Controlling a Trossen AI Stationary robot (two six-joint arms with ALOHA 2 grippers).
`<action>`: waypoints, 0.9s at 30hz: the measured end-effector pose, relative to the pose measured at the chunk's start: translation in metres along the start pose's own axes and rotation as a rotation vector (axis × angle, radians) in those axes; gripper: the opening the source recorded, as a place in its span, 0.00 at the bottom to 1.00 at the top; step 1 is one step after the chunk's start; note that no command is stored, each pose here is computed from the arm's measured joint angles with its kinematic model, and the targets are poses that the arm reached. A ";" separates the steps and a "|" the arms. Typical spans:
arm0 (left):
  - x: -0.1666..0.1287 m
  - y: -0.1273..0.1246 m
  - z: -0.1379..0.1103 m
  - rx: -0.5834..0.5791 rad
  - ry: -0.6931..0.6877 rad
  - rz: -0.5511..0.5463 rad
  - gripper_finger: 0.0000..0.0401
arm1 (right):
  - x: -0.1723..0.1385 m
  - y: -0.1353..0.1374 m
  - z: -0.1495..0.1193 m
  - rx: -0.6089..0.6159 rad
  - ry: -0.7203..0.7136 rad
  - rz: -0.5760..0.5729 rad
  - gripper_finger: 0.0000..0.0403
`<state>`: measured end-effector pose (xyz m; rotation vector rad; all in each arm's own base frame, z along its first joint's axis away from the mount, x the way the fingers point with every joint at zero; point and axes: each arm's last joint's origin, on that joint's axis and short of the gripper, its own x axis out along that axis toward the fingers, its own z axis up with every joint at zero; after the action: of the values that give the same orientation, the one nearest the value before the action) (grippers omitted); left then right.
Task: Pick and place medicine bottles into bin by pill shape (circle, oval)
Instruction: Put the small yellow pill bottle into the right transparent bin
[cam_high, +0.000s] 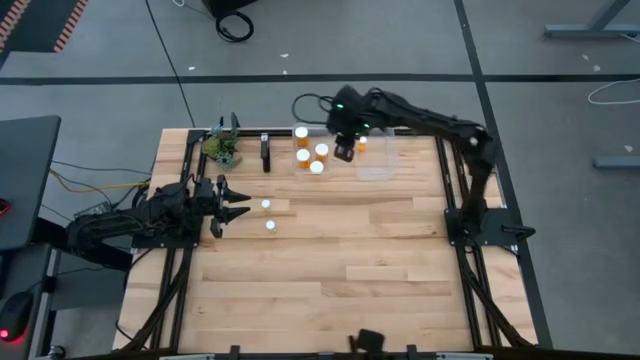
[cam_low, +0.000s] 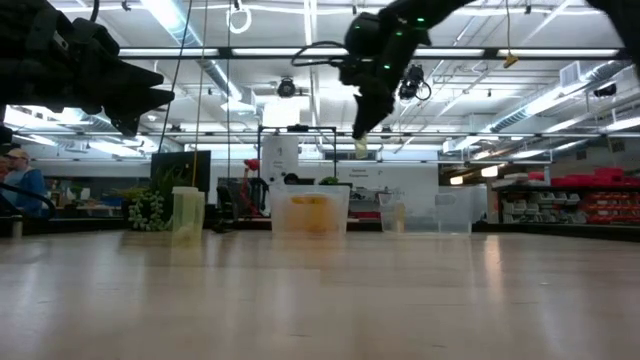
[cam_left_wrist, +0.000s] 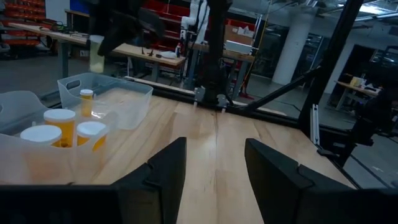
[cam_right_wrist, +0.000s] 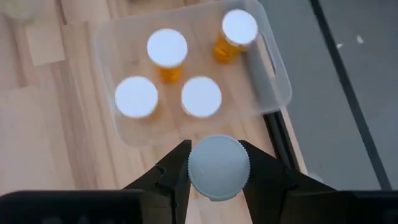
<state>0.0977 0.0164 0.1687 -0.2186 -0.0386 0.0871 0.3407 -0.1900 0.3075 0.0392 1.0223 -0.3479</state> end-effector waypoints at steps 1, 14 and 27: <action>0.000 0.000 0.000 0.000 0.000 0.000 0.43 | -0.003 -0.001 -0.008 0.011 -0.019 -0.008 0.32; 0.000 0.000 0.000 0.000 0.000 0.000 0.43 | -0.031 -0.009 -0.088 0.125 -0.086 -0.073 0.32; 0.000 0.000 0.000 0.000 0.000 0.000 0.43 | -0.002 -0.029 -0.129 0.260 -0.046 -0.090 0.32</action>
<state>0.0977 0.0164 0.1687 -0.2184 -0.0387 0.0870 0.2242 -0.1919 0.2456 0.2194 0.9302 -0.5604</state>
